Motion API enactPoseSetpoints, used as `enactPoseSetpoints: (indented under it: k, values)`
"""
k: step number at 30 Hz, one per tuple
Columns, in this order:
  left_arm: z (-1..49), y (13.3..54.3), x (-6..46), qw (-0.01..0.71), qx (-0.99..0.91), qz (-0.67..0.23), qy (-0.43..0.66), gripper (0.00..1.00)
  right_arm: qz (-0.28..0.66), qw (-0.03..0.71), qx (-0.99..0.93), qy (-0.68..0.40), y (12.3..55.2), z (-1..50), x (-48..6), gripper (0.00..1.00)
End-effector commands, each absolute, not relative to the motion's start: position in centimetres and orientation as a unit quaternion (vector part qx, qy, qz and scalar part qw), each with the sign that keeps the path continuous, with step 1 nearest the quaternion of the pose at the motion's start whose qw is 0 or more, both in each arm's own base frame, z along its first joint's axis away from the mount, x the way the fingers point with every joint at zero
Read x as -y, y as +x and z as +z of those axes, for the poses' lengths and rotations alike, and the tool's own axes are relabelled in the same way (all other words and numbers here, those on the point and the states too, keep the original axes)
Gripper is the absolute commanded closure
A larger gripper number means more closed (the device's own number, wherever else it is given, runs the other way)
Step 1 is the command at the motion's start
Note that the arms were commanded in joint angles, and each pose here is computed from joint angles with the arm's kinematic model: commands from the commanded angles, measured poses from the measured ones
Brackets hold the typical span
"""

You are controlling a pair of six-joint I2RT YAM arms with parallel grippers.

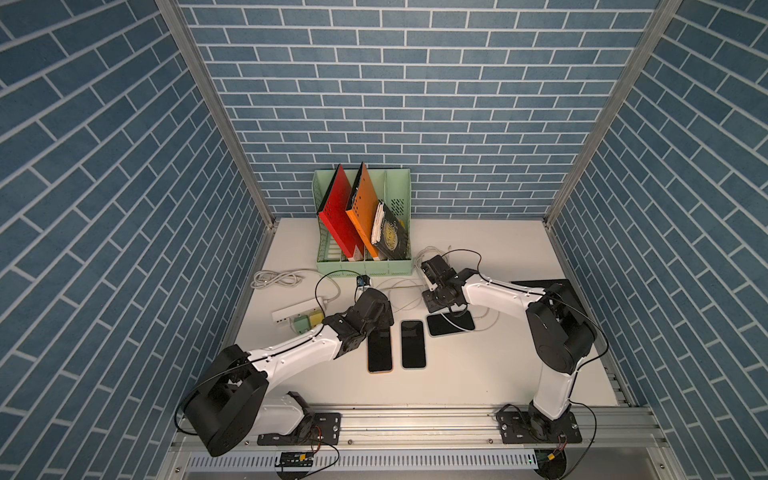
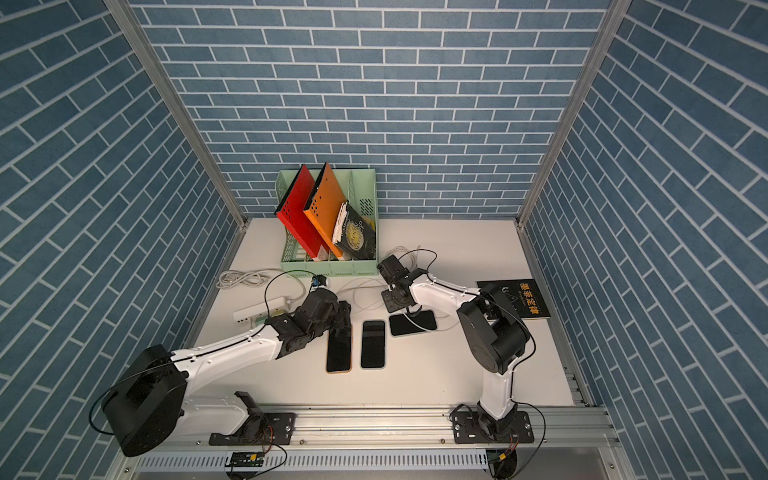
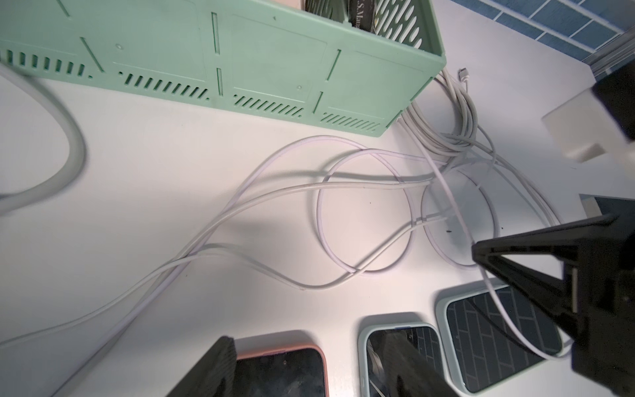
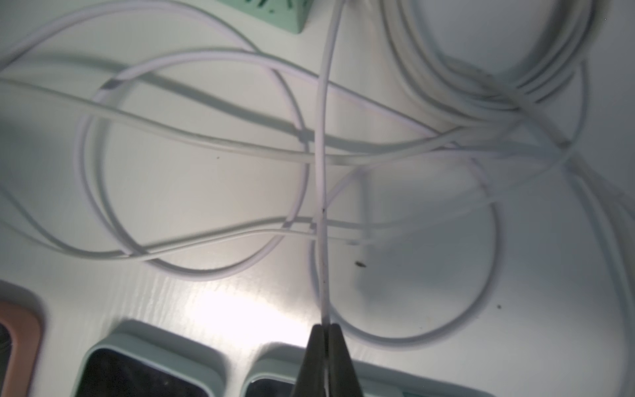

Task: Unplug the charging cable from the phone
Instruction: Adjust the charging cable at the center of the board.

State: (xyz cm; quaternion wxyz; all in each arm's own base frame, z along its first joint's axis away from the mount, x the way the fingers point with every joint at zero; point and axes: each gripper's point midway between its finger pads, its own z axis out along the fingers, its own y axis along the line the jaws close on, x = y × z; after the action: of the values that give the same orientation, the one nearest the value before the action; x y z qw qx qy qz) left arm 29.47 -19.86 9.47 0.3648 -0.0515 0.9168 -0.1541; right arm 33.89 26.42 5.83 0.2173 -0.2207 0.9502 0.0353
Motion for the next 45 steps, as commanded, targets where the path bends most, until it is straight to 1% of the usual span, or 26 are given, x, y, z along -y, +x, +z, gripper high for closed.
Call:
enactPoseSetpoints:
  k: [1, 7, 12, 16, 20, 21, 22, 23, 24, 25, 27, 28, 29, 30, 34, 39, 42, 45]
  values:
    - [9.2, 29.2, 19.1, 0.364, -0.918, -0.149, -0.058, 0.27, -0.016, 0.256, -0.949, -0.182, 36.5, 8.9, -22.9, 1.0]
    - [9.2, 29.0, 19.0, 0.363, -0.917, -0.151, -0.061, 0.27, -0.105, 0.29, -0.942, -0.132, 40.7, 10.3, -17.7, 1.0]
    - [9.2, 28.9, 19.0, 0.362, -0.918, -0.152, -0.063, 0.27, -0.151, 0.318, -0.929, -0.111, 43.9, 10.5, -16.2, 1.0]
    - [9.2, 28.8, 18.8, 0.362, -0.917, -0.152, -0.065, 0.27, -0.154, 0.326, -0.925, -0.12, 45.7, 9.5, -17.0, 1.0]
    - [9.3, 28.8, 18.8, 0.361, -0.918, -0.151, -0.064, 0.27, -0.114, 0.311, -0.936, -0.123, 46.2, 8.3, -18.7, 1.0]
    - [9.3, 28.8, 18.8, 0.362, -0.917, -0.152, -0.064, 0.27, -0.102, 0.31, -0.937, -0.122, 46.0, 8.2, -19.1, 0.95]
    - [9.3, 28.7, 18.8, 0.362, -0.918, -0.151, -0.064, 0.27, -0.091, 0.31, -0.939, -0.121, 45.8, 8.2, -19.2, 0.79]
    - [9.2, 28.7, 18.8, 0.361, -0.918, -0.15, -0.064, 0.27, -0.086, 0.308, -0.94, -0.12, 45.5, 8.2, -19.3, 0.66]
    - [9.2, 28.7, 18.8, 0.361, -0.918, -0.15, -0.063, 0.27, -0.08, 0.304, -0.941, -0.121, 45.2, 8.1, -19.4, 0.57]
    - [9.2, 28.8, 18.8, 0.361, -0.918, -0.15, -0.063, 0.27, -0.076, 0.301, -0.943, -0.121, 44.8, 8.1, -19.4, 0.5]
    - [9.1, 28.8, 18.8, 0.362, -0.918, -0.149, -0.061, 0.27, -0.065, 0.295, -0.945, -0.123, 43.9, 8.5, -19.4, 0.32]
    - [9.2, 28.9, 18.9, 0.362, -0.918, -0.15, -0.06, 0.27, -0.06, 0.294, -0.946, -0.124, 43.3, 8.8, -19.4, 0.25]
    - [9.1, 29.0, 19.1, 0.361, -0.918, -0.151, -0.058, 0.27, -0.055, 0.295, -0.946, -0.124, 42.7, 9.5, -19.2, 0.07]
    - [9.1, 29.0, 19.2, 0.361, -0.918, -0.151, -0.057, 0.27, -0.047, 0.293, -0.947, -0.126, 42.1, 10.0, -19.1, 0.01]
    - [9.3, 29.4, 19.6, 0.362, -0.918, -0.154, -0.051, 0.27, 0.006, 0.285, -0.947, -0.147, 39.1, 11.8, -19.5, 0.0]
    - [9.7, 29.7, 20.2, 0.366, -0.916, -0.16, -0.041, 0.27, 0.066, 0.273, -0.941, -0.19, 35.0, 11.8, -19.9, 0.0]
    - [9.9, 30.1, 20.7, 0.365, -0.916, -0.163, -0.035, 0.27, 0.081, 0.265, -0.934, -0.223, 33.7, 11.6, -20.5, 0.01]
    - [10.0, 30.4, 21.2, 0.364, -0.915, -0.17, -0.03, 0.27, 0.089, 0.253, -0.936, -0.227, 33.1, 11.6, -20.6, 0.02]
